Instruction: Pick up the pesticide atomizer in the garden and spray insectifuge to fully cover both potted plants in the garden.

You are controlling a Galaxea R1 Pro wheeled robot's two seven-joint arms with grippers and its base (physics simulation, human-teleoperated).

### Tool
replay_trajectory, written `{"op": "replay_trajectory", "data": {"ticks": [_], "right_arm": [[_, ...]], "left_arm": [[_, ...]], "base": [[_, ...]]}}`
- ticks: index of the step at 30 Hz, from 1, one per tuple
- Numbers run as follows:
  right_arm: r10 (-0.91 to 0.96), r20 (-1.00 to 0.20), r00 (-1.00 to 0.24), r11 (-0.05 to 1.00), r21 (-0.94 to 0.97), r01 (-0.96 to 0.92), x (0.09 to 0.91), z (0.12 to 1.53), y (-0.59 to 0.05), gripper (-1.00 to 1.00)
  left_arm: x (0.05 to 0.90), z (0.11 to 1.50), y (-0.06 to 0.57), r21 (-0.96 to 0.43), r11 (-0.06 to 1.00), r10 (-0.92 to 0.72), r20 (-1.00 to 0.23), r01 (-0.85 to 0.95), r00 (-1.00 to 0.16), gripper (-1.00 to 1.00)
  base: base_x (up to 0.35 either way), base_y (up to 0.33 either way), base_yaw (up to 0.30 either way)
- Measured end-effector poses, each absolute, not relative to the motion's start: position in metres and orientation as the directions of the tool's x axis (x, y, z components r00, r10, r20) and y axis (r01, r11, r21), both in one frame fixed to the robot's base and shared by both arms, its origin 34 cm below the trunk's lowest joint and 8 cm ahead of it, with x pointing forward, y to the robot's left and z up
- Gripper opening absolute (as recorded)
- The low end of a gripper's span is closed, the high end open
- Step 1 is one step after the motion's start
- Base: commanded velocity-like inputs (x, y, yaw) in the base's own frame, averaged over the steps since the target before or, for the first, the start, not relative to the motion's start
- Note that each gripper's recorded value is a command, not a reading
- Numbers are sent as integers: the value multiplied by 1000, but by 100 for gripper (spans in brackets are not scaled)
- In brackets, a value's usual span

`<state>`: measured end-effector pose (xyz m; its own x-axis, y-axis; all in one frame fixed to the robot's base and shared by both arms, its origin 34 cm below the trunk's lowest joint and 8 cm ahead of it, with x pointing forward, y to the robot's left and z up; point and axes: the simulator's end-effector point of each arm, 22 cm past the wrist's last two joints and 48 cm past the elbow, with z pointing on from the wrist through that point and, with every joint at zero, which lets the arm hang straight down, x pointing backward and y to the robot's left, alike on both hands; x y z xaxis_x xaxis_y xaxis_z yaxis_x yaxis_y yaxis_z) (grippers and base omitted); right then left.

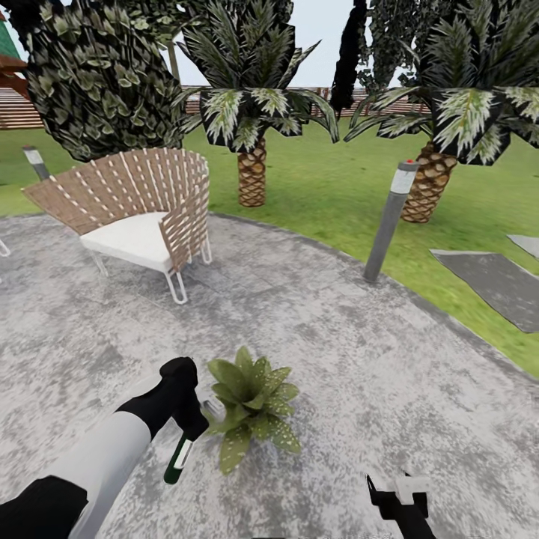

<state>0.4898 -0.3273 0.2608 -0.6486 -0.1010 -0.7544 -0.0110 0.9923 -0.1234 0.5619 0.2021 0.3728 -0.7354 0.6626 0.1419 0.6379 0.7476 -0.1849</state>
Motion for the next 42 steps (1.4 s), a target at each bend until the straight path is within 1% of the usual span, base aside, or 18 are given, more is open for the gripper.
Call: {"op": "replay_trajectory", "data": {"ticks": [6,9,16,19,20,22,28,35,42], "right_arm": [[-102,-754,-648,992,-123,-12,490,261,-327,100],[-102,-754,-649,992,-125,-12,490,261,-328,100],[-104,-753,-649,992,-127,-12,490,261,-329,100],[-105,-749,-654,992,-125,-16,487,259,-327,100],[-105,-744,-660,992,-123,-19,484,257,-326,100],[-99,-731,-675,993,-118,-18,476,252,-324,100],[-103,-725,-681,992,-126,-16,473,251,-331,100],[-94,-689,-718,993,-115,-20,453,240,-328,100],[-87,-690,-718,994,-105,-20,453,239,-321,100]], "left_arm": [[564,373,211,-178,759,650,146,627,-746,-100],[564,373,209,-179,758,650,145,627,-746,-100],[567,376,199,-183,750,660,130,636,-740,-100],[578,383,203,-162,753,656,106,638,-747,-100],[586,389,199,-149,747,662,75,648,-746,-100],[591,394,198,-136,745,663,52,653,-747,-100],[589,390,221,-118,763,645,75,635,-761,-100],[578,383,238,-111,776,630,106,620,-769,-100],[576,382,234,-116,769,639,109,629,-762,-100]], "base": [[-35,1,-64],[-234,48,-3],[-15,4,0],[0,0,0],[0,0,0],[-2,4,0],[-108,136,0],[-13,15,0],[16,254,0]]}}
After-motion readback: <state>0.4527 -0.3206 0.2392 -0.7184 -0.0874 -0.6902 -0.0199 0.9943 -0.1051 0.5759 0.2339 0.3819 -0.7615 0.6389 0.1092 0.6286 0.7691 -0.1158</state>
